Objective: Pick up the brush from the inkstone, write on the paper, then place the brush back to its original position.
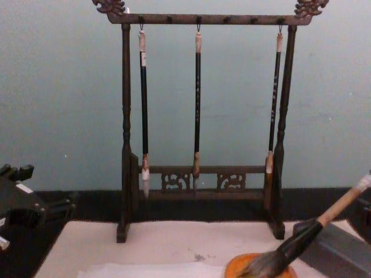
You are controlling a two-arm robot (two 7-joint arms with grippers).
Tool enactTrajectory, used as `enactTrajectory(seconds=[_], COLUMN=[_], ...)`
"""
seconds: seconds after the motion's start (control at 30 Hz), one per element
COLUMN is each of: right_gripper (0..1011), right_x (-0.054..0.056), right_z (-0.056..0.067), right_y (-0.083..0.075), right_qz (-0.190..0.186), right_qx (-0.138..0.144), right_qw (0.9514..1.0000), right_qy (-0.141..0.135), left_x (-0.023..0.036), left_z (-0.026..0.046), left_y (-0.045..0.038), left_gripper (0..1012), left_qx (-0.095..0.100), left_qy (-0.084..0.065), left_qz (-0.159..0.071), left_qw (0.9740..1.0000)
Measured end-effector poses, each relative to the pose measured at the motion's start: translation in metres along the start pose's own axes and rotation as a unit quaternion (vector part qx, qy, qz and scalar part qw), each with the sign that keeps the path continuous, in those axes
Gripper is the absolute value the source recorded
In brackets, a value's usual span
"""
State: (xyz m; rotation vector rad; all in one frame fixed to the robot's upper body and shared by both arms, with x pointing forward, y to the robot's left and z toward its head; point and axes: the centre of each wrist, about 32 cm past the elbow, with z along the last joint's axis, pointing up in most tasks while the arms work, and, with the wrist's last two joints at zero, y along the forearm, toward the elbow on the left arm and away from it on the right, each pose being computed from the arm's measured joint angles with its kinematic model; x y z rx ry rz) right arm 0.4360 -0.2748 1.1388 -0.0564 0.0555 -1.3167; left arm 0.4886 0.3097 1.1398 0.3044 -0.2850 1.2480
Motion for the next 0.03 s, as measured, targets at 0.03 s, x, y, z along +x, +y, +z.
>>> enactTrajectory(seconds=[0.03], right_gripper=[1000], right_x=[0.0000], right_z=[0.0000], right_y=[0.0000], right_qz=[0.000], right_qx=[0.000], right_qw=[1.0000], right_qy=[0.000], left_x=[0.0000], left_z=[0.0000], left_y=[0.0000], left_gripper=[1010], left_qx=[0.000], left_qy=[0.000], left_qz=[0.000], left_qw=[1.0000])
